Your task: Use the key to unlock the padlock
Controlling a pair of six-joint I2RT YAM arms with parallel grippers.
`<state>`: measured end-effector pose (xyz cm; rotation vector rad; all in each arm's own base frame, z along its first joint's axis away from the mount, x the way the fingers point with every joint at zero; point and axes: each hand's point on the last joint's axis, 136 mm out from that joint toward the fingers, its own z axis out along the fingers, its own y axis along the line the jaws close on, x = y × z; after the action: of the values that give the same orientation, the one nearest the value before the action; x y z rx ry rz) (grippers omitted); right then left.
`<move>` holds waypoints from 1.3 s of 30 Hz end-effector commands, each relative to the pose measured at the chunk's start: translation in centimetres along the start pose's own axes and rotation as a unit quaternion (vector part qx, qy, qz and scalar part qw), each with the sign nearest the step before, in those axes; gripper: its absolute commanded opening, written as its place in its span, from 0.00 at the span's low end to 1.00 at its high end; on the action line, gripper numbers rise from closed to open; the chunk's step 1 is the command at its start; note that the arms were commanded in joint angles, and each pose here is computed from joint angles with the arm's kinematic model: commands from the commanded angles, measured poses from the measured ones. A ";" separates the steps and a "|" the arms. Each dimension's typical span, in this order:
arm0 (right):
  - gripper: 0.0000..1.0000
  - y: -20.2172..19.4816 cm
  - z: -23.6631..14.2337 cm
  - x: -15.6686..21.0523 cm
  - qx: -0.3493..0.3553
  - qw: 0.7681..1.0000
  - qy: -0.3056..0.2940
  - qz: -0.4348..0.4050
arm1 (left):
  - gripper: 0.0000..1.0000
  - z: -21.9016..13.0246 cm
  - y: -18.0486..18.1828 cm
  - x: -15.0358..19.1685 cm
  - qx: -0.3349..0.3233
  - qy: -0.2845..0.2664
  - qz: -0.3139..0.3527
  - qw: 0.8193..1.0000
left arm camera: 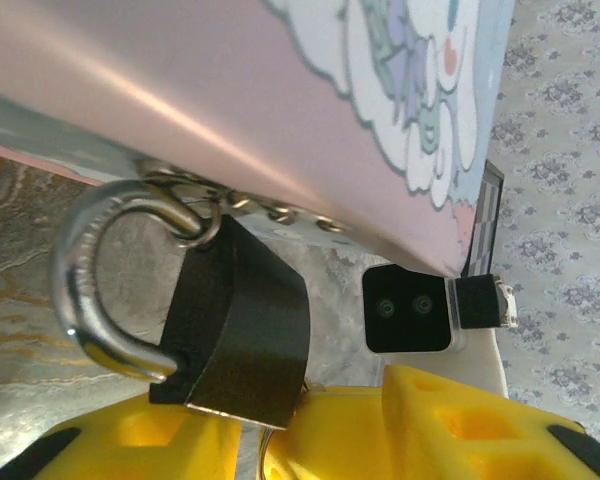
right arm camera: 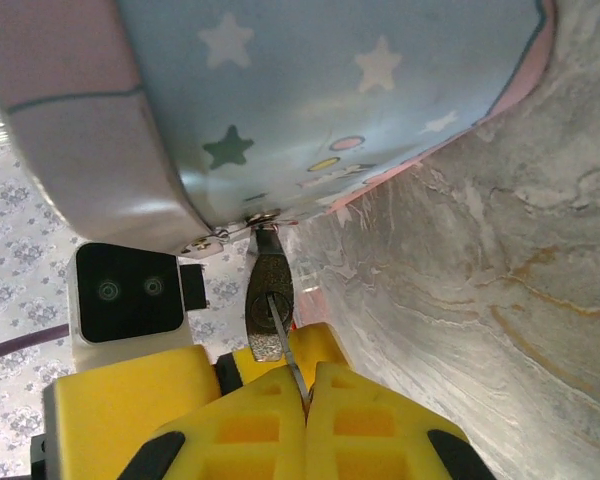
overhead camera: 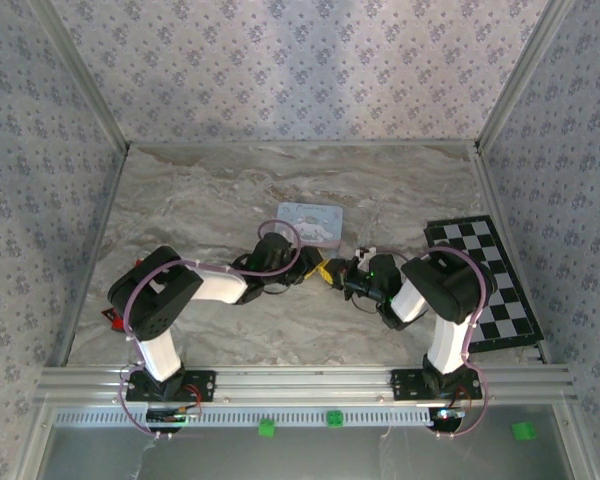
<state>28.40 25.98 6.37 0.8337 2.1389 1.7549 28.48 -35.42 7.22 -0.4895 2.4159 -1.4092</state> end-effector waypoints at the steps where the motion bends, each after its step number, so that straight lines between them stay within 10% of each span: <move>1: 0.00 -0.9 -0.1 0.6 0.008 1.000 0.009 -0.012 | 0.46 -0.7 0.4 -0.5 -0.001 -0.013 0.010 1.000; 11: 0.00 -1.4 0.3 1.4 0.014 1.000 0.022 -0.014 | 0.49 -1.4 2.3 -2.1 -0.016 -0.053 0.002 0.998; 39: 0.00 -0.3 0.6 1.3 0.000 1.000 0.010 -0.024 | 0.15 -0.6 0.6 -2.7 0.032 -0.046 -0.004 0.998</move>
<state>26.85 27.07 5.00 0.8009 2.2085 1.7423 30.67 -32.48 5.90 -0.5697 2.3145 -1.3589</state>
